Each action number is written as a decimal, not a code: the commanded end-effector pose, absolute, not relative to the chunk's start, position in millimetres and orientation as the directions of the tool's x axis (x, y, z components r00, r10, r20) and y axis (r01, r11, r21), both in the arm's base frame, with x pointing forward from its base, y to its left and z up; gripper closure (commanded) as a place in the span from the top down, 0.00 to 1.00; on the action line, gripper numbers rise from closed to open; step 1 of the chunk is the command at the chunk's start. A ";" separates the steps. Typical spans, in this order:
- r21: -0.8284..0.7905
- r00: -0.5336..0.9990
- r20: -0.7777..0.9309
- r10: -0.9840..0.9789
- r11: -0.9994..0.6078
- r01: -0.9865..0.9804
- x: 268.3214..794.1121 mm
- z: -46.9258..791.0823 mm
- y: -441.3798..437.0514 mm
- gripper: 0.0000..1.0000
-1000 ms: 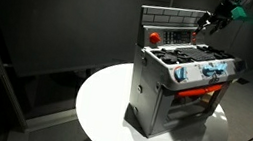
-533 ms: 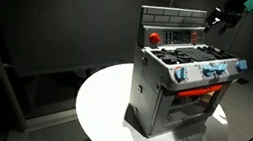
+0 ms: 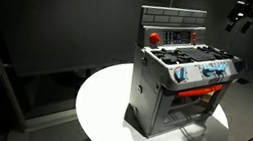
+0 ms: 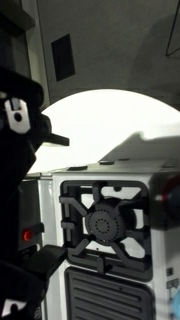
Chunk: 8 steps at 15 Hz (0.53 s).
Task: Push the top orange button on the right side of the button display
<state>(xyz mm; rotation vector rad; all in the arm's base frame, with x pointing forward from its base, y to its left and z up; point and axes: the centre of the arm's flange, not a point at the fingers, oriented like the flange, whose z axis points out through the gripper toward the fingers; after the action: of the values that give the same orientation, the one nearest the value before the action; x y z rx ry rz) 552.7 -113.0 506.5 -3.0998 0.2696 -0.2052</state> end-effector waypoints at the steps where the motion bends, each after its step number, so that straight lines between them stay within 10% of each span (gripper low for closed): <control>1: 0.016 0.989 0.064 -0.130 -0.991 -0.132 526.7 527.9 -117.9 1.00; 8: 0.023 0.995 -0.041 -0.085 -0.996 -0.085 485.3 543.1 -115.9 1.00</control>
<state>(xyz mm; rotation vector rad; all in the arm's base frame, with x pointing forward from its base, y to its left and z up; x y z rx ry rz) 508.2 -113.8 532.9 -3.1578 0.1928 0.0263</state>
